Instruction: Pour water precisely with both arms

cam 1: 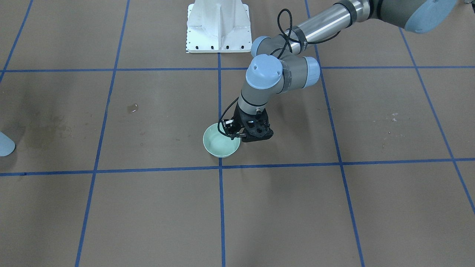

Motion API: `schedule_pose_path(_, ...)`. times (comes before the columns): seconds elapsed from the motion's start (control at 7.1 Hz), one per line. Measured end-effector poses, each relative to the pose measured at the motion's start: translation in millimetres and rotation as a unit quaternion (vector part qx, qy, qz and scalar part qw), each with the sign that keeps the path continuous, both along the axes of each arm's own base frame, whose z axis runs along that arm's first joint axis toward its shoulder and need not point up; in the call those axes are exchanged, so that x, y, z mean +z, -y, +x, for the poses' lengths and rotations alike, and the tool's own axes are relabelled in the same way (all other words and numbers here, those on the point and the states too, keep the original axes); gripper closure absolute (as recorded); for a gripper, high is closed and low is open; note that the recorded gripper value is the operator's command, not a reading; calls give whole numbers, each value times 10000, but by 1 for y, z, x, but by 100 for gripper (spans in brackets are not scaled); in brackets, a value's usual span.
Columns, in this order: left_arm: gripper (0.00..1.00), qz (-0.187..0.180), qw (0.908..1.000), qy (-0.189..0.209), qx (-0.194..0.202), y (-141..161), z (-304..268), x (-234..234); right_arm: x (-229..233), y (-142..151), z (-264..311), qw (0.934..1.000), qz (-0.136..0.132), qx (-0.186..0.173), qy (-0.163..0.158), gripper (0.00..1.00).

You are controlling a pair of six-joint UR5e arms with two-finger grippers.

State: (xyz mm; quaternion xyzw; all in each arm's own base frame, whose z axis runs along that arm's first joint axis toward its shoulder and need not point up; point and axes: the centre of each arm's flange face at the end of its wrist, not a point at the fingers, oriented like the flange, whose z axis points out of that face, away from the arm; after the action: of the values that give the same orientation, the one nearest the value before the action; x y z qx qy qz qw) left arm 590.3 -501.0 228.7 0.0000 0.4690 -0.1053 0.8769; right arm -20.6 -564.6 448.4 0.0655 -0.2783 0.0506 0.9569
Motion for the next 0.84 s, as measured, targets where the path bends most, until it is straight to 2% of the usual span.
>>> schedule_pose_path(0.42, 100, 12, 10000, -77, 0, 2, -4, -13, 1, 0, 1, 10000, -17, 14, 22, 1)
schedule_pose_path(0.56, 100, -48, 9998, -182, 6, 13, -21, -25, 0, -1, 3, 10000, -30, 11, 84, 1)
schedule_pose_path(0.84, 100, -255, 9987, -408, 150, 49, -109, -39, 1, -4, 10, 9994, -57, -58, 346, 1)
